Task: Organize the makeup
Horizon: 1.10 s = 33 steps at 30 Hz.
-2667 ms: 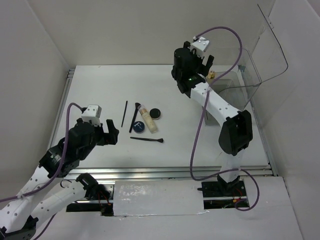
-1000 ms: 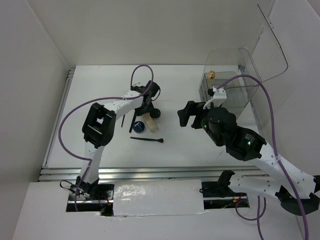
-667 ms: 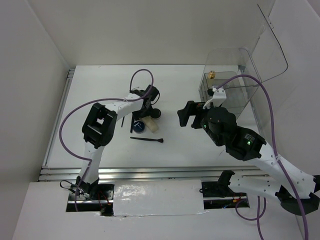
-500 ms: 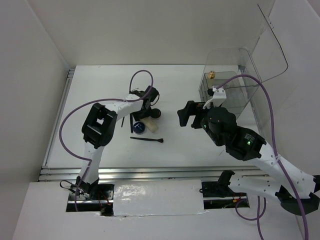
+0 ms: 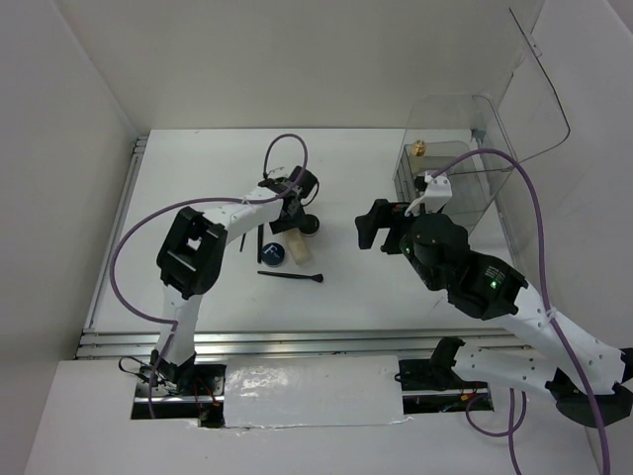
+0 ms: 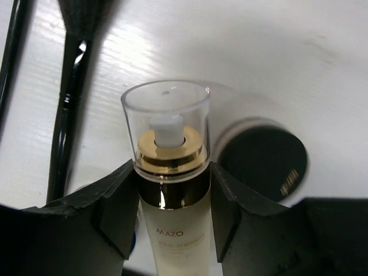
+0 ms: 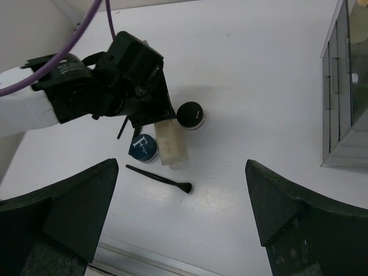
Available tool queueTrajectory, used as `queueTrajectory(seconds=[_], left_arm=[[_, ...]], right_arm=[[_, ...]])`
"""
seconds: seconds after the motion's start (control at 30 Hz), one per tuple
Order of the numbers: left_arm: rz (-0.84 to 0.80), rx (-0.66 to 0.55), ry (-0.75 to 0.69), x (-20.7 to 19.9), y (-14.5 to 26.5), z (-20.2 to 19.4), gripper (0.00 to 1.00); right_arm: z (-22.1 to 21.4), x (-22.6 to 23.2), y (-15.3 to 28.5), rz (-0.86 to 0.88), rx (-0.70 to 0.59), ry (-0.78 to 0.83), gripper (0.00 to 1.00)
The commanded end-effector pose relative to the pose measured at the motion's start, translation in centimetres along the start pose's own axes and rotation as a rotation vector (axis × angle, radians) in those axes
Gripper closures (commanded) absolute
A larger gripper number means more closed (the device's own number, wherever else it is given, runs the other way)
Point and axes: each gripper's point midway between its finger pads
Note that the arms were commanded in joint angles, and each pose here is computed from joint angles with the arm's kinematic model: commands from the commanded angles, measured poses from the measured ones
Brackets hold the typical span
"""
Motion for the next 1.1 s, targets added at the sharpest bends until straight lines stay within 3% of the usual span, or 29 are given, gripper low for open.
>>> queueTrajectory(seconds=[0.0,0.2,0.3,0.37,0.53,0.7,1.03,1.07], left_arm=[[-0.231,-0.271,-0.007,-4.1,9.4,7.1,1.0],[-0.536,-0.629,-0.111,-5.5,22.7,13.3,1.0],[-0.785,-0.741,-0.146,-5.8,29.8,13.5,1.0],[-0.838,-0.785,-0.131,-4.9,32.9,13.8,1.0],[-0.885,-0.776,-0.161,-4.8,34.6,13.4,1.0],[-1.033,-0.768,-0.264,-6.6,37.2,12.3,1.0],[-1.231,-0.856,-0.421,-13.2,39.6,13.5,1.0],[-1.229,-0.838,-0.439,-14.6,38.2,13.4,1.0]], right_arm=[[2.2,-0.6,1.2,-0.002,-0.093,-0.06,0.0],[3.5,-1.9,2.7,0.015,-0.166,-0.102,0.0],[2.7,-1.5,2.9,0.097,-0.179,-0.108,0.0],[3.2,-1.0,2.9,0.134,-0.212,-0.141,0.0],[2.7,-0.4,1.6,0.125,-0.183,-0.134,0.0],[3.7,-0.5,2.2,0.131,-0.201,-0.152,0.0],[9.7,-4.3,9.1,0.083,-0.347,-0.239,0.0],[9.6,-4.7,9.5,0.072,-0.337,-0.231,0.0]])
Point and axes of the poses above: each gripper's point midway between its finger pads, its own y axis back along the fingers, its own x axis along the line the jaws close on, z = x × y, and after that the axes turned 7 degrees about -y, right-handed
